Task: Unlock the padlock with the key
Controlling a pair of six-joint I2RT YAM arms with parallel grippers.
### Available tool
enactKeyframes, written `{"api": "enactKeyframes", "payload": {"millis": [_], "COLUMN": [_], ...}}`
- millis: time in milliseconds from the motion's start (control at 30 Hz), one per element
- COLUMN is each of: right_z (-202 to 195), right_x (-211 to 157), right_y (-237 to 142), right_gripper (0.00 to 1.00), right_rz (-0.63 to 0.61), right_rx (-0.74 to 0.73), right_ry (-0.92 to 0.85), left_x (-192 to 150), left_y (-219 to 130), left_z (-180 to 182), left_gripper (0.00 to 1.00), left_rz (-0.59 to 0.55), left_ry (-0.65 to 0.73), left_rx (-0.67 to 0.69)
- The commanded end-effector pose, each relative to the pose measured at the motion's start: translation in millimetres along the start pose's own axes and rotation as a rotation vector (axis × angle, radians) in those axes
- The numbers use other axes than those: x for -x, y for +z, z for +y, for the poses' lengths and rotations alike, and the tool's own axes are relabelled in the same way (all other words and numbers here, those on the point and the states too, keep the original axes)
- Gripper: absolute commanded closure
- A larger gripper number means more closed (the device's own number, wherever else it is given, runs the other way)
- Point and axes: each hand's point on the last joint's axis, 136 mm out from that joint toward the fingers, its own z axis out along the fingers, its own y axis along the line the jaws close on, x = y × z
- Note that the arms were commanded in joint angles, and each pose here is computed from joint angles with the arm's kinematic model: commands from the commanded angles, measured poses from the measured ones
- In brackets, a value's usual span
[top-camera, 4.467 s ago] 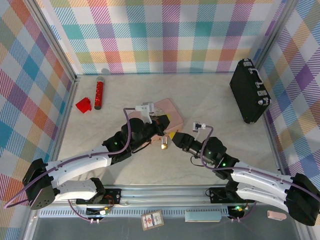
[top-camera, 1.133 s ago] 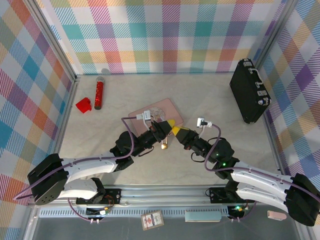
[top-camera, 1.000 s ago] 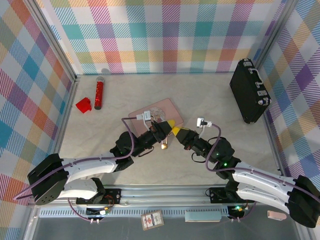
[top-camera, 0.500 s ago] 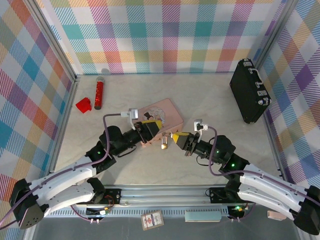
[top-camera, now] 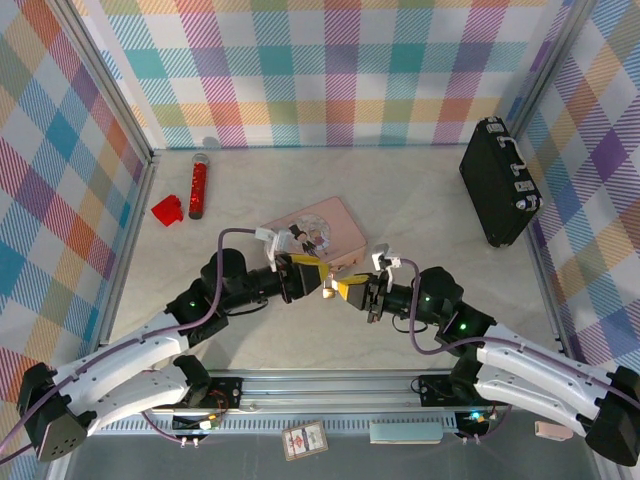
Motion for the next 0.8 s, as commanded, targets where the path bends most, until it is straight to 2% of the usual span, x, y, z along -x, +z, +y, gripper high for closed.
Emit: {"api": "enactKeyframes", "payload": {"millis": [0,133,300,400,533,767], "right_z": [16,18,20,22,24,24], "right_x": [21,23,24,25,29,29], "right_y": [0,-2,-5,-5,-8,-8], "right_gripper": [1.0,1.0,1.0,1.0,1.0,1.0], "right_rz": [-0.05,-0.061,-0.066,-0.067,-0.082,-0.085], "right_rx": [0.05,0.059,0.063,0.069,0.074,0.073], "right_ry": [-0.046,-0.042,-0.046,-0.045,-0.052,-0.051], "left_x": [8,5,3,2,0,-2], "left_y": [2,4,2,3,3,5], "left_z": [-25,-29,-25,-26,-27,-28], "left_gripper": [0.59,0.65,0.66,0.74,0.75,0.69], "left_rz": [0.018,0.042,0.047,0.058,0.07,0.084], "left_ry": [0.056,0.063,0.077,0.077,0.074,0.075], "left_rx": [-0.109,-0.133,-0.112,-0.117,-0.123,-0.136]}}
